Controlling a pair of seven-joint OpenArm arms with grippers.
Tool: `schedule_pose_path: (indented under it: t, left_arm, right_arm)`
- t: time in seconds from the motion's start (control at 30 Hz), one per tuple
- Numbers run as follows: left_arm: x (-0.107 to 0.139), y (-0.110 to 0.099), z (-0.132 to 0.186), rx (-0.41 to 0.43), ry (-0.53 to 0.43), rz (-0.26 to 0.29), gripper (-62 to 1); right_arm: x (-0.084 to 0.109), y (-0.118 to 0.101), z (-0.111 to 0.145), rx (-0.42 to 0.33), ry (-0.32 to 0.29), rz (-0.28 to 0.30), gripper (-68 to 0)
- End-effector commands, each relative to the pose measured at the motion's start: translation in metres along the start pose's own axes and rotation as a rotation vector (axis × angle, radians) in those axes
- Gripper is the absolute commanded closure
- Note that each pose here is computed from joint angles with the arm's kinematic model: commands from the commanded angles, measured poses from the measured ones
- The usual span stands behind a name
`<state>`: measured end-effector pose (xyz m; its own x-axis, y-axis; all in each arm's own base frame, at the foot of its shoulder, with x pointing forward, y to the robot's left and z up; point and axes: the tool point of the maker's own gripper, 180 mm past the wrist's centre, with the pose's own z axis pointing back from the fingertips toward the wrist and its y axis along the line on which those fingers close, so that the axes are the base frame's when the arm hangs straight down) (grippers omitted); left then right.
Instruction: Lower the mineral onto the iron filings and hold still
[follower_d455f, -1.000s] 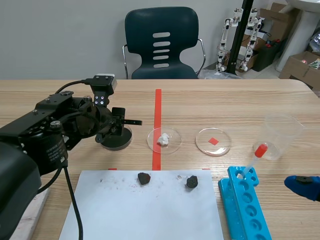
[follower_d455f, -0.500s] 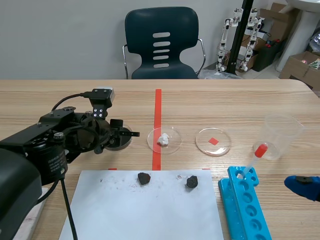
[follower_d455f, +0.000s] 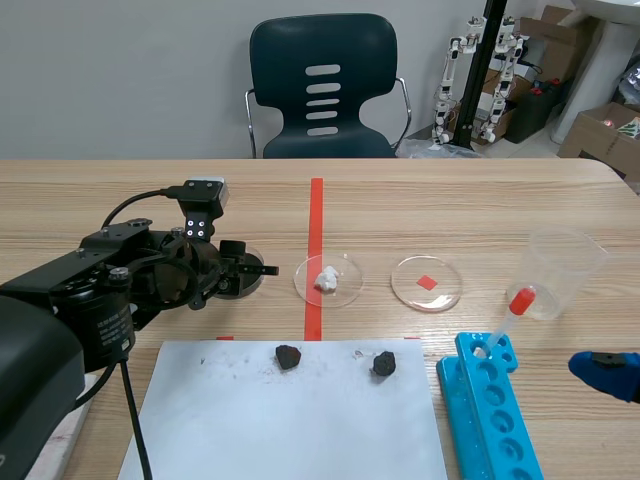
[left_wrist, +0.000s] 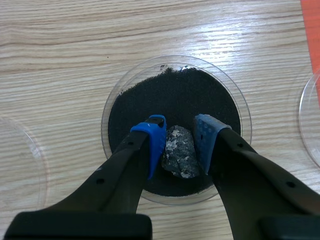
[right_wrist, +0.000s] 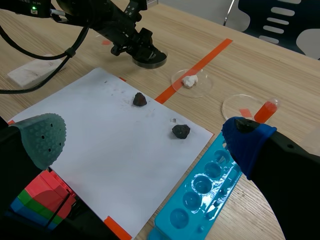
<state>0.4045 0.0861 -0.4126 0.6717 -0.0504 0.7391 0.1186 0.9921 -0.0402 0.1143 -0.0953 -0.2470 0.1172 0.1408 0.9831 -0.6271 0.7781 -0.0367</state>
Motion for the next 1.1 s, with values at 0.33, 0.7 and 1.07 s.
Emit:
schedule_pose_path:
  t: [0.33, 0.7, 1.07]
  left_arm:
    - [0.008, -0.004, 0.0, -0.009, -0.016, 0.009, -8.5]
    - [0.008, -0.003, 0.0, -0.008, -0.017, 0.009, -8.5]
    - [0.029, -0.007, 0.019, -0.023, -0.106, -0.005, -8.5]
  right_arm:
    - [0.007, -0.002, -0.001, -0.006, -0.03, -0.006, -67.9]
    - [0.007, -0.002, -0.001, -0.006, -0.03, -0.006, -67.9]
    - [0.007, -0.002, -0.001, -0.006, -0.03, -0.006, -67.9]
